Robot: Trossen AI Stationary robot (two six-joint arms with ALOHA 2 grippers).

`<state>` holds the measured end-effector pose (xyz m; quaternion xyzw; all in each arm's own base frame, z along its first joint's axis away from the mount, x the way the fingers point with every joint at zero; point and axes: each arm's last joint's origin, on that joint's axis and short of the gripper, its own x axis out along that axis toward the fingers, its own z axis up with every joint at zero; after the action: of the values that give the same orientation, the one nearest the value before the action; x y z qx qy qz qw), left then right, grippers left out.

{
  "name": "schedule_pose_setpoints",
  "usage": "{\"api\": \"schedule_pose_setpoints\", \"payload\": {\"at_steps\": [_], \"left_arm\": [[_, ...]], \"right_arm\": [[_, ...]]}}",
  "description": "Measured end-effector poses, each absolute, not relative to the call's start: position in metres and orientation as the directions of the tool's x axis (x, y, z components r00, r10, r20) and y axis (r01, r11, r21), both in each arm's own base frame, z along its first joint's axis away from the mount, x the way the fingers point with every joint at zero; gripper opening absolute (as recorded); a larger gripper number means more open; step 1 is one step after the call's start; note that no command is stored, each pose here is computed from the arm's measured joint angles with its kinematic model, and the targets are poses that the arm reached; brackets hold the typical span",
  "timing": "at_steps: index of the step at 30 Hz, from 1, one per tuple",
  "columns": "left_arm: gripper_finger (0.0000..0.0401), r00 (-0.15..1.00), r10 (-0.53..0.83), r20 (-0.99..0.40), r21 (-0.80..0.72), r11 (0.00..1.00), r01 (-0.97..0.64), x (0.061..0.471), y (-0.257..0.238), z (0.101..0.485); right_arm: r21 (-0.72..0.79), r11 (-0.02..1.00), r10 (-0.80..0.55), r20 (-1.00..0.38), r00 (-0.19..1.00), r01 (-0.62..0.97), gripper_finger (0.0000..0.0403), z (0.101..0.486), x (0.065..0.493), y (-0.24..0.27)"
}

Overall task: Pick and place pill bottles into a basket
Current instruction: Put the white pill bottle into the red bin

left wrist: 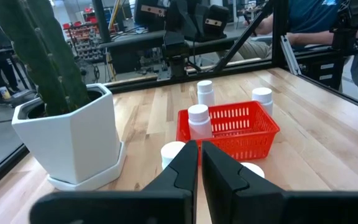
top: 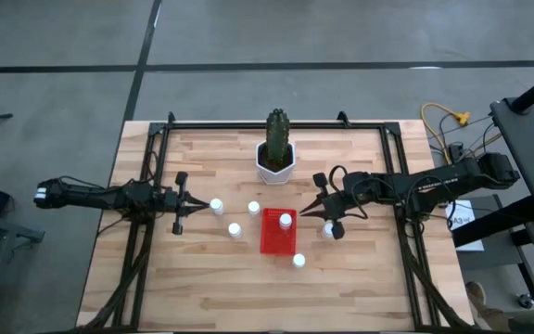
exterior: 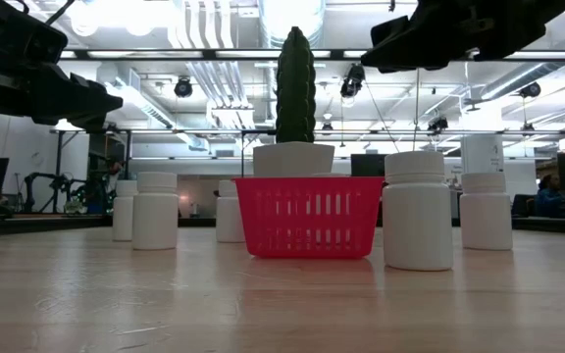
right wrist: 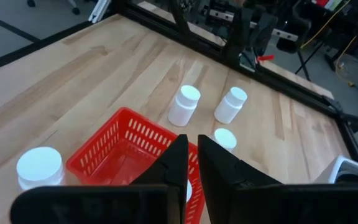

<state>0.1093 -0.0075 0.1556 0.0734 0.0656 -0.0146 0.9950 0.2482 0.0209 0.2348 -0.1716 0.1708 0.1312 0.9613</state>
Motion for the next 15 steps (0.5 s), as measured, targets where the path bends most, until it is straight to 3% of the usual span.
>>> {"api": "schedule_pose_setpoints", "payload": {"at_steps": [15], "left_arm": [[0.0003, 0.991, -0.019, -0.130, 0.144, 0.989, 0.038, 0.109, -0.007, 0.156]], "right_arm": [[-0.324, 0.910, 0.188, -0.234, 0.954, -0.258, 0.0027, 0.266, 0.228, 0.017]]}}
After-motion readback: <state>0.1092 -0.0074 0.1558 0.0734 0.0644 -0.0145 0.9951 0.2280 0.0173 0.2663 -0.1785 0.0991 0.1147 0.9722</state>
